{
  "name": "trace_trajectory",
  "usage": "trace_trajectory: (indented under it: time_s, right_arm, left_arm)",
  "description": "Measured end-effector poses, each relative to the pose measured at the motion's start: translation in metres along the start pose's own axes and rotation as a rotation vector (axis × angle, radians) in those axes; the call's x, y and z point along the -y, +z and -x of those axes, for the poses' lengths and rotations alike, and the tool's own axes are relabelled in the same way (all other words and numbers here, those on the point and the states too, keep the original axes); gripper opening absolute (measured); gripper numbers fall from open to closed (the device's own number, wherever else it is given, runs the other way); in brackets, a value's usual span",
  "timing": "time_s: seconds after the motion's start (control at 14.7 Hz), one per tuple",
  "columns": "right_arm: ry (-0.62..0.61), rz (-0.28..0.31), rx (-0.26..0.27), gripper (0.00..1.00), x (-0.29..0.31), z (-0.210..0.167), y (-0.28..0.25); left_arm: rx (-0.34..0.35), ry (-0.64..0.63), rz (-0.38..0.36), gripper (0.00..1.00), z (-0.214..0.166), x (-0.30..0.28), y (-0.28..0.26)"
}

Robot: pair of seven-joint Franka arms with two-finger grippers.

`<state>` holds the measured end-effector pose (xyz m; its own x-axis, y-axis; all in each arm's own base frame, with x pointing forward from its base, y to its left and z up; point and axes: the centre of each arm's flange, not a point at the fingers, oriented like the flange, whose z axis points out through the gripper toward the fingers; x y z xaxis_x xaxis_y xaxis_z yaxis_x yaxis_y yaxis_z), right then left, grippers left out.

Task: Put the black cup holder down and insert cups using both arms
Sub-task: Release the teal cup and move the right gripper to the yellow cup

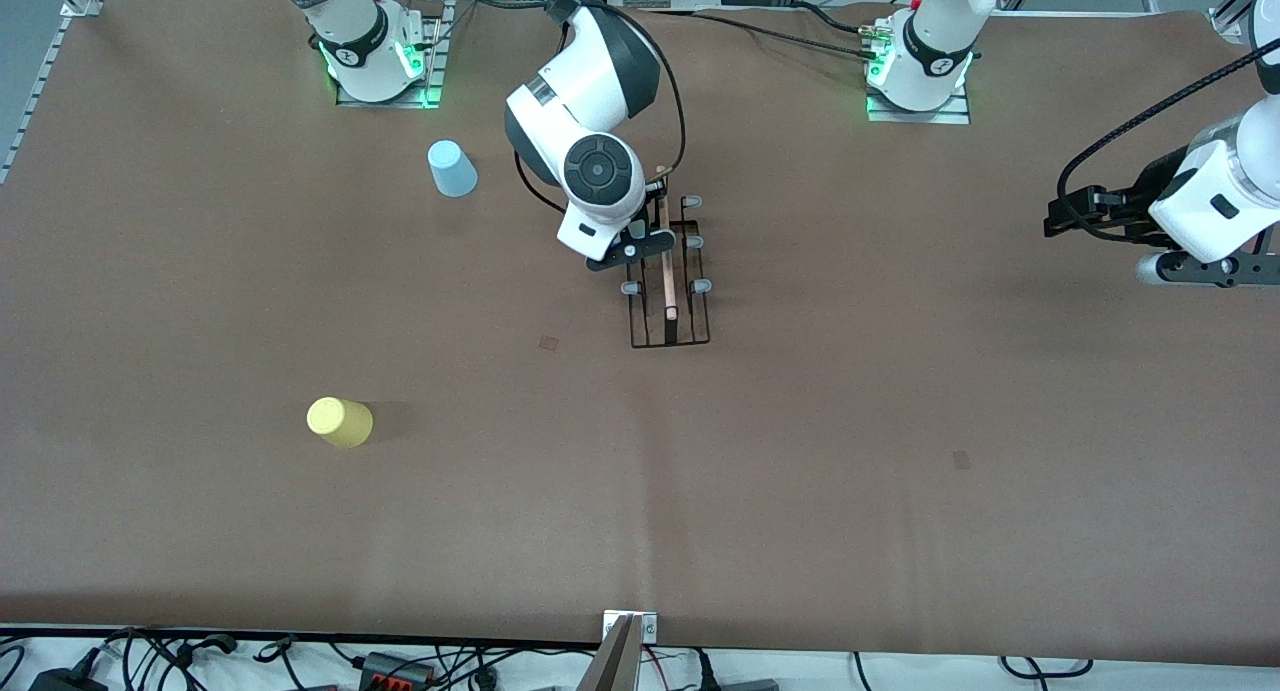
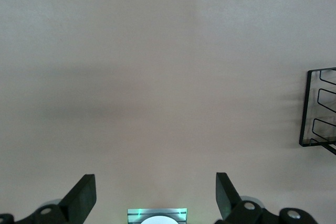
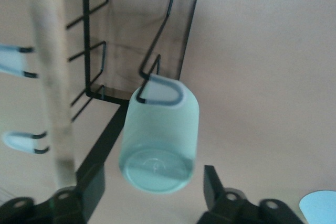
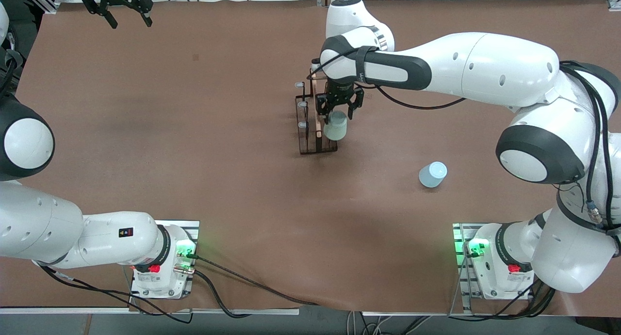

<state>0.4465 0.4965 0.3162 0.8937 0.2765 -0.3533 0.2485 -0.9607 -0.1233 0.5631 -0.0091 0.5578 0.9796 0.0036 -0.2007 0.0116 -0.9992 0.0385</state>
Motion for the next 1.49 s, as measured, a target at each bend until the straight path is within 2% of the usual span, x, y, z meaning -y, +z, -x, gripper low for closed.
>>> trace_trajectory:
  time_s: [0.14, 0.48, 0.61, 0.88, 0.95, 1.15, 1.22, 1.36, 1.49]
  right_arm:
    - [0.008, -0.014, -0.025, 1.00, 0.005, -0.001, -0.015]
    - [0.021, -0.014, -0.029, 1.00, -0.001, 0.000, -0.037]
    - [0.048, -0.018, -0.052, 1.00, -0.017, 0.000, -0.062]
    - [0.202, -0.029, -0.146, 1.00, -0.111, -0.012, -0.140]
    - [0.246, -0.011, -0.175, 1.00, -0.141, -0.014, -0.156]
    - [0.345, 0.139, -0.262, 1.00, -0.217, -0.024, -0.181]
    - [0.374, 0.160, -0.287, 1.00, -0.238, -0.030, -0.185]
    - [0.435, 0.158, -0.306, 1.00, -0.282, -0.042, -0.186]
    - [0.503, 0.122, -0.312, 1.00, -0.327, -0.056, -0.178]
  left_arm:
    - [0.000, 0.000, 0.000, 1.00, 0.000, 0.000, 0.000]
    - [0.000, -0.003, 0.001, 1.00, 0.000, 0.002, 0.000]
    - [0.000, -0.004, 0.001, 1.00, 0.000, 0.002, 0.000]
    - [0.000, -0.004, 0.001, 1.00, 0.000, 0.002, 0.000]
    - [0.000, -0.004, 0.001, 1.00, 0.000, 0.002, 0.000]
    - [-0.001, -0.004, 0.001, 1.00, 0.000, 0.002, 0.000]
    - [-0.001, -0.004, 0.001, 1.00, 0.000, 0.002, 0.000]
    - [-0.001, -0.004, 0.001, 1.00, 0.000, 0.002, 0.000]
    - [-0.002, -0.003, 0.001, 1.00, 0.000, 0.002, 0.000]
